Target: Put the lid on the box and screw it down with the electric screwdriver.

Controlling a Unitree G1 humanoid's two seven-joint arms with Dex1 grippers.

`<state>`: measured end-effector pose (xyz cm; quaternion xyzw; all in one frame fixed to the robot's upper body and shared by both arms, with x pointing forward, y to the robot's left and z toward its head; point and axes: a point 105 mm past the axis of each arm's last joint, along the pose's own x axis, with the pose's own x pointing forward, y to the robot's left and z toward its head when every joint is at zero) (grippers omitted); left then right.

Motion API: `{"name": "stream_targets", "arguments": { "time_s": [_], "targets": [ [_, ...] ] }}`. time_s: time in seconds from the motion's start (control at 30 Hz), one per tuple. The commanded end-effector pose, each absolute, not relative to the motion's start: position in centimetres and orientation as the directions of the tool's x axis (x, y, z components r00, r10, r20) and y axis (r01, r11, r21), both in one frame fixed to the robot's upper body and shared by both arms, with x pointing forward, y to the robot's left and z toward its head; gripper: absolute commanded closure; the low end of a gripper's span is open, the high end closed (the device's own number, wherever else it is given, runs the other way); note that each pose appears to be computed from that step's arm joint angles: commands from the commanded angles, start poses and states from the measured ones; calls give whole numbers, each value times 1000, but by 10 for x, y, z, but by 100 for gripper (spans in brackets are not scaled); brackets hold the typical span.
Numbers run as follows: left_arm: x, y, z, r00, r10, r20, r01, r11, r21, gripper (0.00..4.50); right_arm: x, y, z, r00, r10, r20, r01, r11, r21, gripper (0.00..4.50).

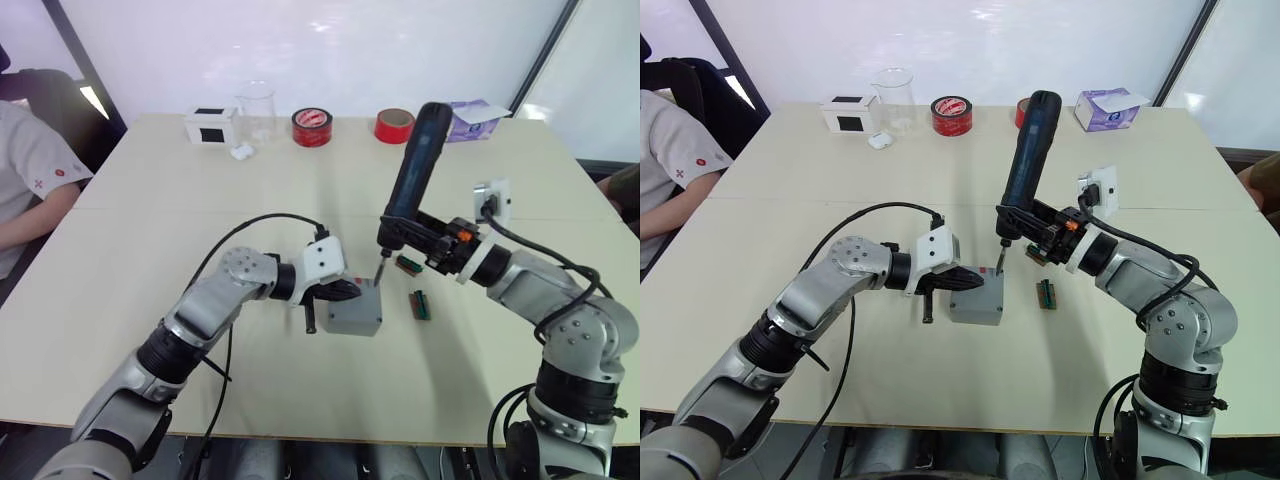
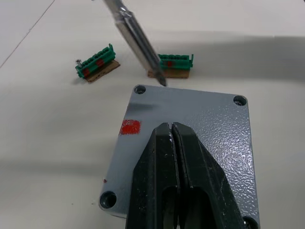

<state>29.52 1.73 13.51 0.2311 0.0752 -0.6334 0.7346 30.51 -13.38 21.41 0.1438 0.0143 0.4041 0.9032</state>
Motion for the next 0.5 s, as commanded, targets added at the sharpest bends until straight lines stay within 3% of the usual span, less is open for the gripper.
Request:
{"name": "stream_targets", "arguments": {
  "time_s": [0.03, 0.5],
  "targets": [
    [295, 22, 127, 185, -885, -427, 968, 89, 235, 450, 304, -135, 226, 676, 724, 139, -735, 650, 192, 277],
    [298, 25, 129, 196, -880, -432, 964, 92, 249, 450, 320, -134, 209, 718, 688, 106, -695, 702, 154, 277]
  ]
}}
